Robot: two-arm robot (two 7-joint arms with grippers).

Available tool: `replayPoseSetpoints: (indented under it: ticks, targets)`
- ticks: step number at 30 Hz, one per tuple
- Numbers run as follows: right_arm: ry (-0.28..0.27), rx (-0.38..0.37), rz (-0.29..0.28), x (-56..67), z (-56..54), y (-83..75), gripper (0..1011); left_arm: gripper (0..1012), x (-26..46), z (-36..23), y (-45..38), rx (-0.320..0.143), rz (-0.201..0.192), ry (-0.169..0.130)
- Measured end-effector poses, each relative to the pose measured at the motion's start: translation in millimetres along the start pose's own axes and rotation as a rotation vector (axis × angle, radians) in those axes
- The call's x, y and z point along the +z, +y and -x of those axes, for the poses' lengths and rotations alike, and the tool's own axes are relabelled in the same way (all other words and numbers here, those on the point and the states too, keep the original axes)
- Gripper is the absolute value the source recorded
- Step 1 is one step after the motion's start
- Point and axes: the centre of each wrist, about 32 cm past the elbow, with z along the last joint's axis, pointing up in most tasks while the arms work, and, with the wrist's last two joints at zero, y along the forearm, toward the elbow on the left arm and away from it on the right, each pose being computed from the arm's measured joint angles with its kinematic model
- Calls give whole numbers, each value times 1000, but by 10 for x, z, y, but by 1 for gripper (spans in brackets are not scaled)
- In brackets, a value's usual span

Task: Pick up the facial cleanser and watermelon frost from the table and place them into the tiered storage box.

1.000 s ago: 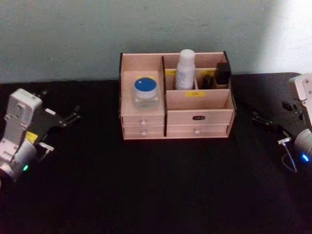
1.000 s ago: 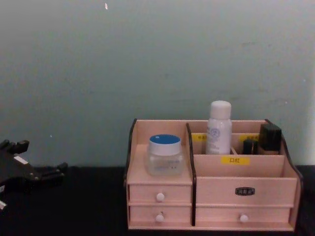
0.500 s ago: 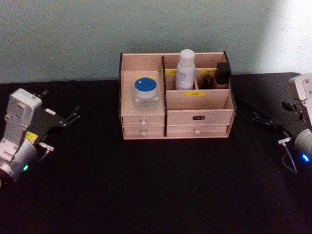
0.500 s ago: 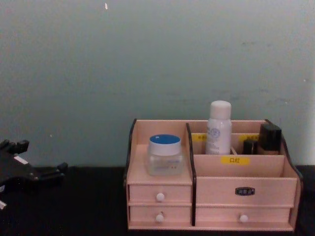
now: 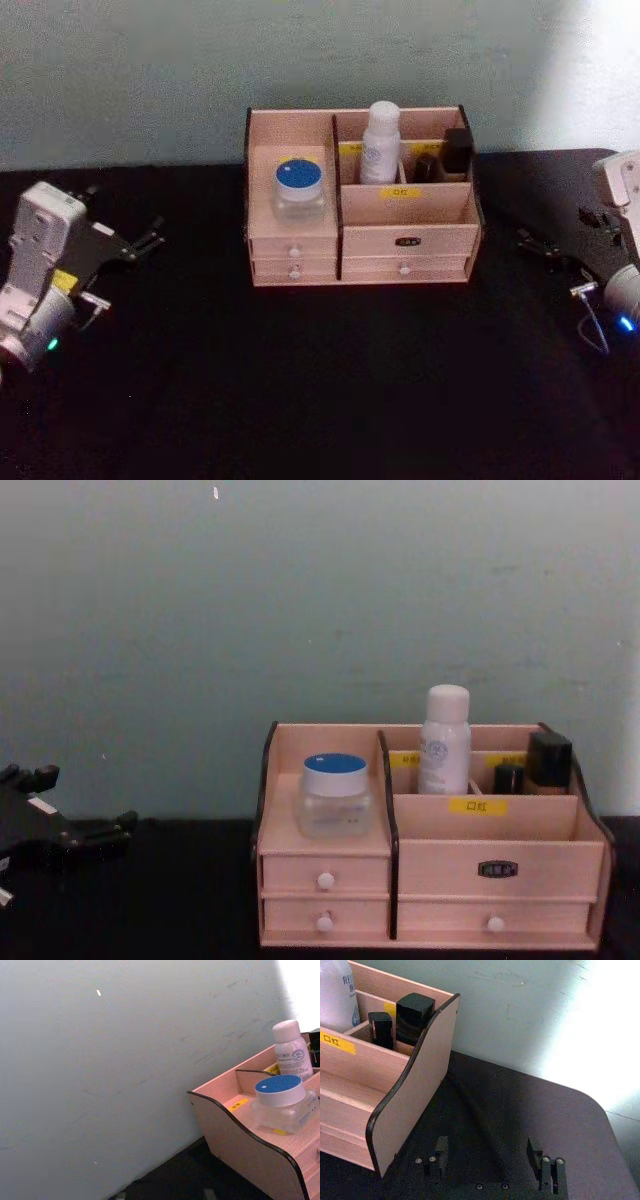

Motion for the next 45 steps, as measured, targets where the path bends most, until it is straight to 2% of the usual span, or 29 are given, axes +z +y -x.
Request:
replayPoseSetpoints:
  ticks: [45]
  targets:
    - [0, 0, 0, 0, 0, 0, 1002, 1001, 0, 0, 0, 0, 0, 0]
